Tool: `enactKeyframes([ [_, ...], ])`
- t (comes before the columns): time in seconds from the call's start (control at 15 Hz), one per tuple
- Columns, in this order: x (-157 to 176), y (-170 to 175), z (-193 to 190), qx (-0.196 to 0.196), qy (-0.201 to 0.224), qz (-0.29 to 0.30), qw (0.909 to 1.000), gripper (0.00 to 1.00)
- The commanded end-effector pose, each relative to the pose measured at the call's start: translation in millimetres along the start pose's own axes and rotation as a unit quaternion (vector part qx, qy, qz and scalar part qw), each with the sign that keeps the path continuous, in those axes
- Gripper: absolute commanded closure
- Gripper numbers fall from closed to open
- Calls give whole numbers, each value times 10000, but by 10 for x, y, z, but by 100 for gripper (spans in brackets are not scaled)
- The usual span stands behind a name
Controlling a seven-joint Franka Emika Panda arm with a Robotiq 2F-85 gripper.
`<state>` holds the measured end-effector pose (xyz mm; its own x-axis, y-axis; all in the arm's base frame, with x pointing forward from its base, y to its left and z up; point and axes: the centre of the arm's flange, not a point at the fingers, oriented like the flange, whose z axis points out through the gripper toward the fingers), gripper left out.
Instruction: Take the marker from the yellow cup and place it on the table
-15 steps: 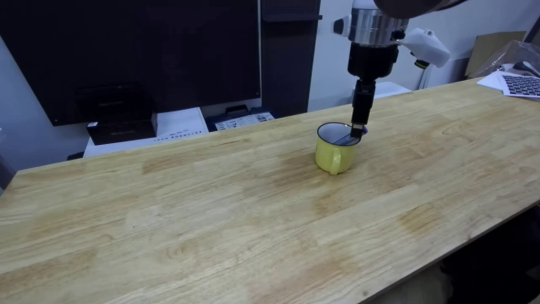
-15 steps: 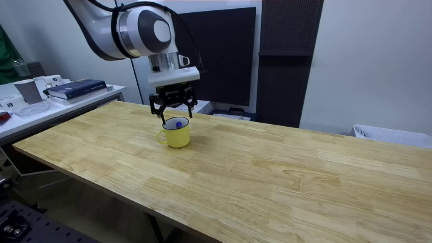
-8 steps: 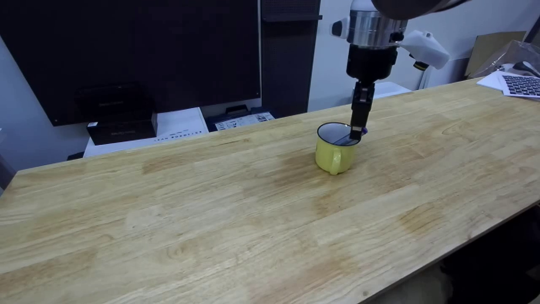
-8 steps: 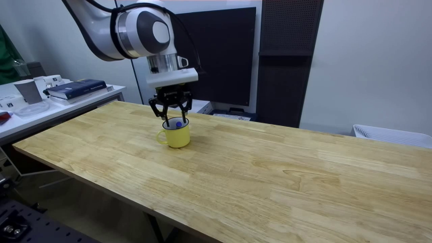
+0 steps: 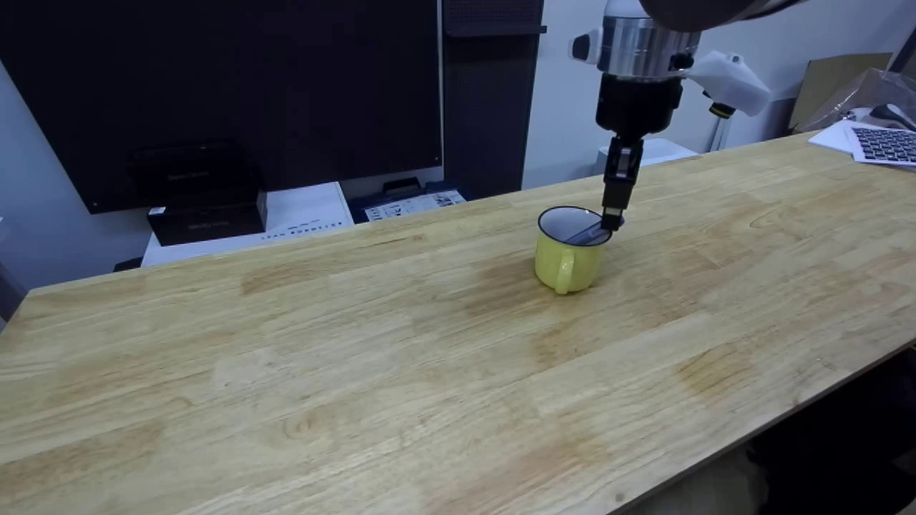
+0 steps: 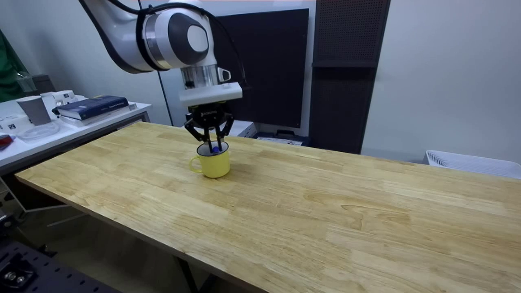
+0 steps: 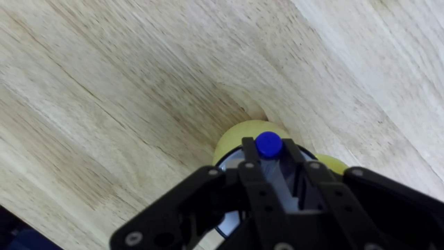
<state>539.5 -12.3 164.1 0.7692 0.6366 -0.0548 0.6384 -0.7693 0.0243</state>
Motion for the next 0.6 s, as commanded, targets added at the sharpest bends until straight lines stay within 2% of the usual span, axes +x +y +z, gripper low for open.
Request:
enactKeyframes([
  [0.0,-96,-1,-163,9,98,101,9999,94],
  [0.2,-142,25,-382,-64,189,202,9996,94],
  [0.53,-277,18,-965,-94,398,502,9979,94],
])
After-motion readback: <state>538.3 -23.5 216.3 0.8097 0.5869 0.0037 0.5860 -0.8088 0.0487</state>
